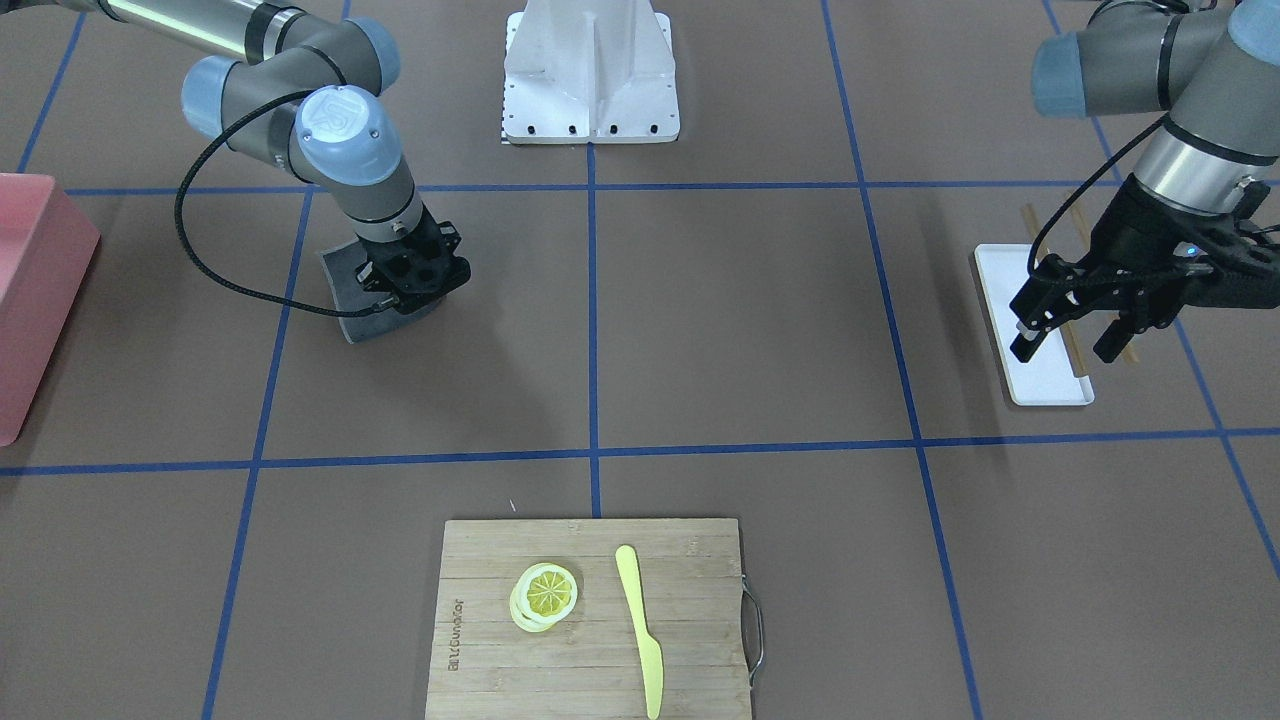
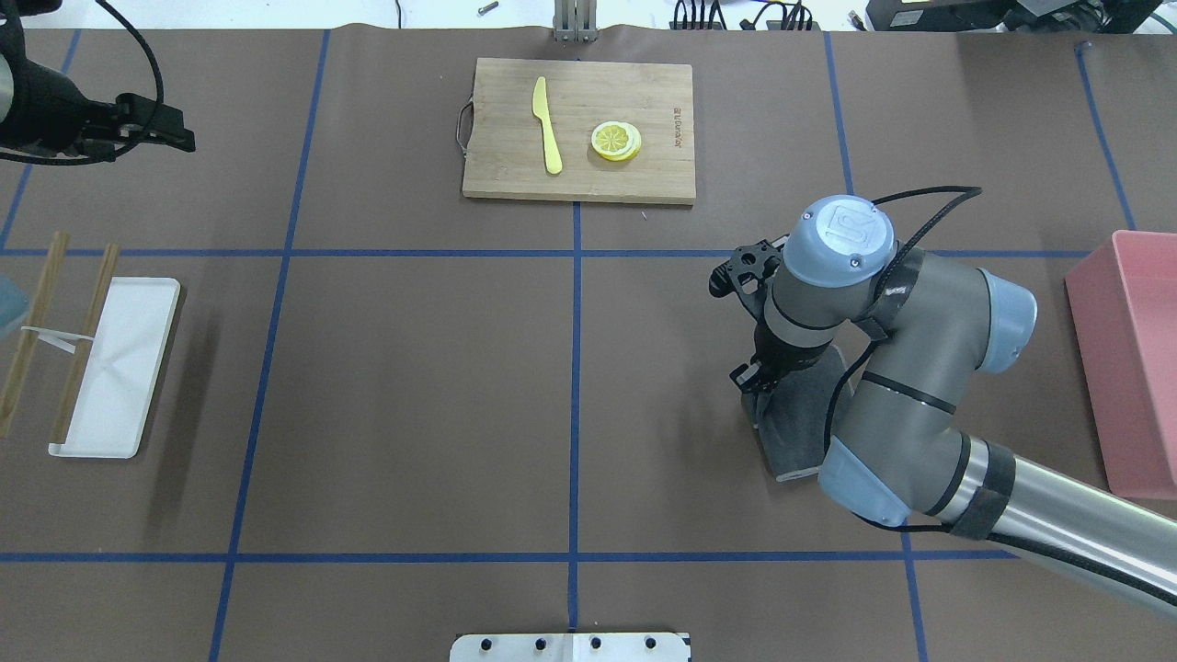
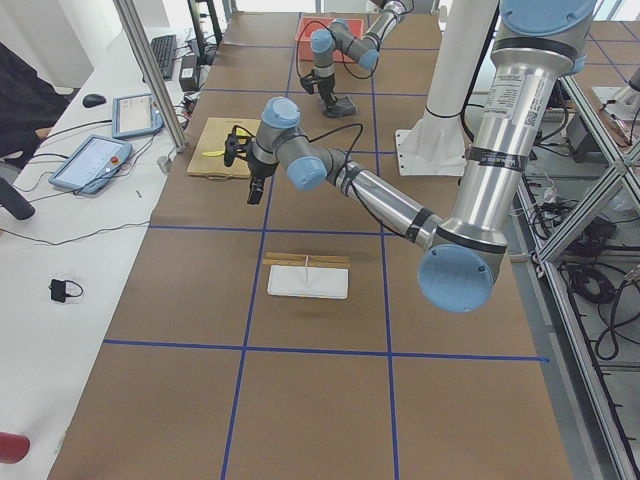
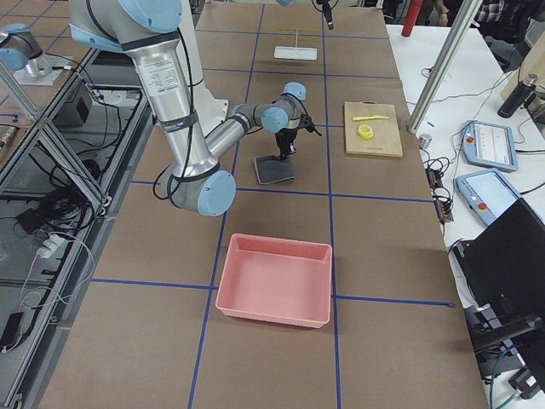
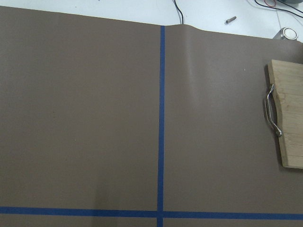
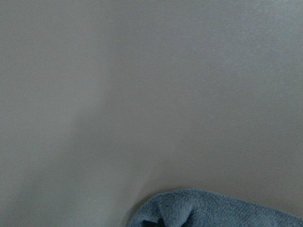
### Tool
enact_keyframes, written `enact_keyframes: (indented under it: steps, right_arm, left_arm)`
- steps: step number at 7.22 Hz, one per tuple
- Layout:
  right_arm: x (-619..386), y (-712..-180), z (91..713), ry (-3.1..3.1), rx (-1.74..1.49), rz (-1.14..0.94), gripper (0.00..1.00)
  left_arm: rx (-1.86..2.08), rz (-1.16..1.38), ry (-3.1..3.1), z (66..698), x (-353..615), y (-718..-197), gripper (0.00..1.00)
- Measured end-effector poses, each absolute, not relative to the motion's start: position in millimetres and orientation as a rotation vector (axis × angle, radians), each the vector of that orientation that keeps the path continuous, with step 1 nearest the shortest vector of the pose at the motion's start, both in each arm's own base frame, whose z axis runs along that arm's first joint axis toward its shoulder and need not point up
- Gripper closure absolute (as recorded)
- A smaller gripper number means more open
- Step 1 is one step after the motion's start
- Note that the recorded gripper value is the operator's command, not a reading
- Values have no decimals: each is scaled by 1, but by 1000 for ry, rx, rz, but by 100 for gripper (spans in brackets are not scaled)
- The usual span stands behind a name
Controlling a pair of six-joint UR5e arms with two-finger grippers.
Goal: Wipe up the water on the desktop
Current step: 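Wipe the cloth back and forth across the table with the right gripper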
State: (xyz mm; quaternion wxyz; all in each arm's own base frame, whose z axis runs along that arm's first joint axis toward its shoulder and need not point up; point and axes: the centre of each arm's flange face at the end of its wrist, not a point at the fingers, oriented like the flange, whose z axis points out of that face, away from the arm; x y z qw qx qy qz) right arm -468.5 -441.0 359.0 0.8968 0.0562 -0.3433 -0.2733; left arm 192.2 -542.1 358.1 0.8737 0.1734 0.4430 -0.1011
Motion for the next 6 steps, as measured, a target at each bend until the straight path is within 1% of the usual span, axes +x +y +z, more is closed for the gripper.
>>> enact_keyframes:
  steps: [4, 6]
  right_arm:
    - [-397, -521, 398, -706, 120, -593, 100]
    - [-380, -535, 406, -712, 118, -593, 100]
  left_arm:
    - [364, -210, 929, 357, 193, -542, 2]
    - [361, -212, 927, 359, 193, -542, 2]
